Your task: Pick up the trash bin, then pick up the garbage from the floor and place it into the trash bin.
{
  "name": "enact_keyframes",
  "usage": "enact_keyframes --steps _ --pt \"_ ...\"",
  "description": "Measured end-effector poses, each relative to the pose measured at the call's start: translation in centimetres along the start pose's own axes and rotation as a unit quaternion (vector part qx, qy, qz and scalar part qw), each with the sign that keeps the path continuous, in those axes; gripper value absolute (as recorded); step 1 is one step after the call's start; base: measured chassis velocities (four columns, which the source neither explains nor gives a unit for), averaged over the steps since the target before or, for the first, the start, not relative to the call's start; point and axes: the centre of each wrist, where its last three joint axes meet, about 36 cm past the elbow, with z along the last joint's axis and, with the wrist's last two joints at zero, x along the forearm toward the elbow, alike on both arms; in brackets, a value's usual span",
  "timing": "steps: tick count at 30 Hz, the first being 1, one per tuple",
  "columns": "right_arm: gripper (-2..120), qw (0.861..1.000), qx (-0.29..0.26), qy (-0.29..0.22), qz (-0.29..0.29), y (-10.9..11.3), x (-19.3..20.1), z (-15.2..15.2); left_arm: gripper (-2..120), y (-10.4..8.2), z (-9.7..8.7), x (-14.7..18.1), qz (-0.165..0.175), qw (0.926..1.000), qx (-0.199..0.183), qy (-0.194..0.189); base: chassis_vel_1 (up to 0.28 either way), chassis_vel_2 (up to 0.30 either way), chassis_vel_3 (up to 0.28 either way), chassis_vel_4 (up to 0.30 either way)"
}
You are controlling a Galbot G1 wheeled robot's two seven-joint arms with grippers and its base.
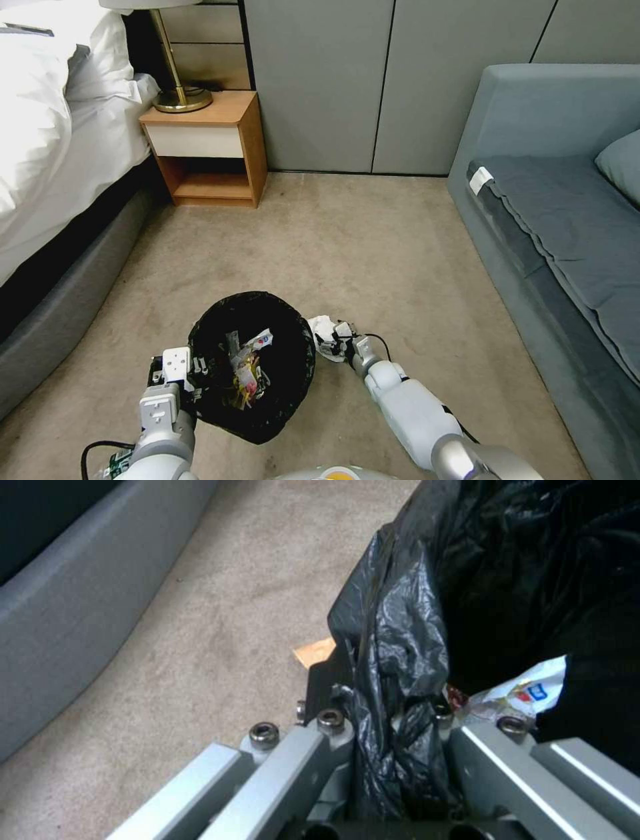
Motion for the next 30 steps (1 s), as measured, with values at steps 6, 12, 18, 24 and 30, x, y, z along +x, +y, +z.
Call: enact_keyframes --steps 6,12,18,24,30 --pt "57 1.000 -0.005 0.002 0.000 1.2 0.8 0.9 3 0.0 -0.1 0.0 0.002 1.0000 0.000 -0.001 0.000 0.000 0.000 0.000" --pt "36 1.000 -0.007 0.011 -0.005 2.3 1.8 2.4 3 -0.1 -0.1 0.0 0.004 1.0000 0.001 -0.002 0.000 0.000 0.000 0.000" --pt "16 1.000 -0.005 0.010 -0.005 2.4 2.0 2.5 3 -0.2 -0.2 0.0 0.006 1.0000 0.002 -0.004 0.000 0.000 0.000 0.000" --pt "0 1.000 -0.006 0.002 0.000 2.1 2.5 2.2 3 -0.2 -0.3 0.1 0.007 1.0000 0.002 -0.005 0.000 0.000 0.000 0.000" --pt "0 1.000 -0.020 -0.016 0.012 1.4 4.2 1.7 3 -0.2 -0.3 0.1 0.008 1.0000 0.001 -0.006 0.000 0.000 0.000 0.000"
